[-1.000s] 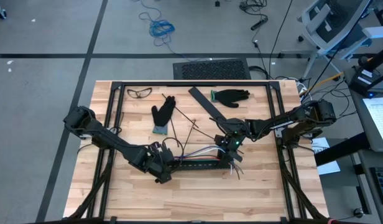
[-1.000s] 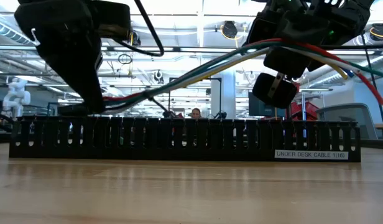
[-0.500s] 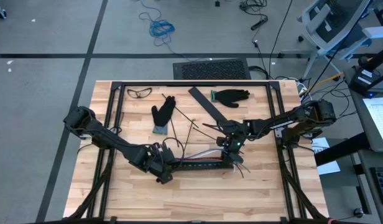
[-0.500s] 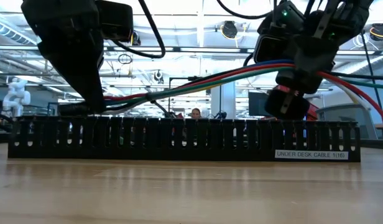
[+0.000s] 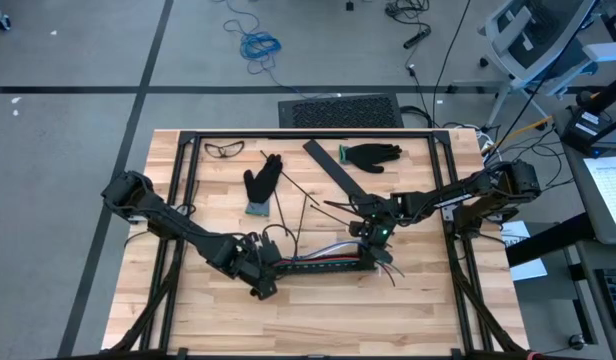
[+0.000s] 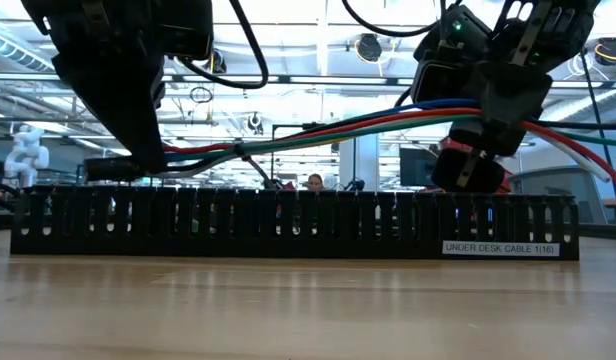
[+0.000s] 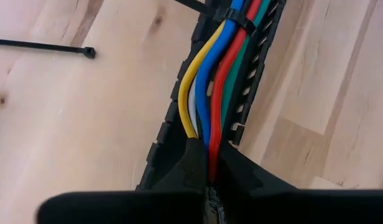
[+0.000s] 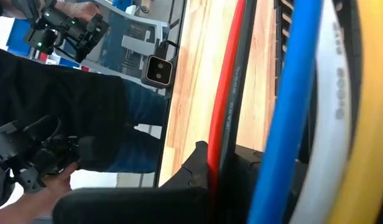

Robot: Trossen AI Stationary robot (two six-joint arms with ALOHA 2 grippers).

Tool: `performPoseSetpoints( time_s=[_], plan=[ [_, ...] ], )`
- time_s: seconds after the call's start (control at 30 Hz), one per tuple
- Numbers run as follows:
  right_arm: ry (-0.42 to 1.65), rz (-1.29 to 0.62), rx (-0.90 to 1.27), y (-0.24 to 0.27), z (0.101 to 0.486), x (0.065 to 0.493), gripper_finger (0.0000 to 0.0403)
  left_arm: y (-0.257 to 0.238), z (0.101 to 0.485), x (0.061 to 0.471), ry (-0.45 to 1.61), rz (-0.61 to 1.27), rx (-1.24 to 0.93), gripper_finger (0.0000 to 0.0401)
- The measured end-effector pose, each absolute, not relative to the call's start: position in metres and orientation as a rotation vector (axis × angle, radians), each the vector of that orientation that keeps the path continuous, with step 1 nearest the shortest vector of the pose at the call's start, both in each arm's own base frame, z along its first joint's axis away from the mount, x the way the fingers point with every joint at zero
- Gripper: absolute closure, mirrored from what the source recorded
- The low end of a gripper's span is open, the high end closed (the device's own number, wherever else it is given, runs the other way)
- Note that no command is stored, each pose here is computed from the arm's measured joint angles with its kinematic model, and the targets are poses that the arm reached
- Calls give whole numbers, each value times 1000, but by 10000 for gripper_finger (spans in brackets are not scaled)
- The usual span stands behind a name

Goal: Ziptie cables
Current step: Put the ziptied cables in the black cable duct

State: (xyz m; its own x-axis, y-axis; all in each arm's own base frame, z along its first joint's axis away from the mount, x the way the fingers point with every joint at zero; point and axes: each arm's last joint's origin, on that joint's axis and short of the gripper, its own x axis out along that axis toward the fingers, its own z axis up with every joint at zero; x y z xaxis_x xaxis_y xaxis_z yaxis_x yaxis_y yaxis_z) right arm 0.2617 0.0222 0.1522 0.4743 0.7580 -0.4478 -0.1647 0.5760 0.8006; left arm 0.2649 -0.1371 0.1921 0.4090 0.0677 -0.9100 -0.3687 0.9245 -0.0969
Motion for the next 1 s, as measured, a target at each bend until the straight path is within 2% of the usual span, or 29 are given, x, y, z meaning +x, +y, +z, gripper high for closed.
performPoseSetpoints(
  time_s=[0.37,0.5,1.0],
  plan=[
    [937,673,772,24,150,258,392,-136,187,255,1247,262,-288,265],
    [941,660,771,23,149,258,392,-134,187,253,1273,277,-271,236],
    [956,659,804,24,150,258,387,-125,197,265,1209,314,-313,223]
  ],
)
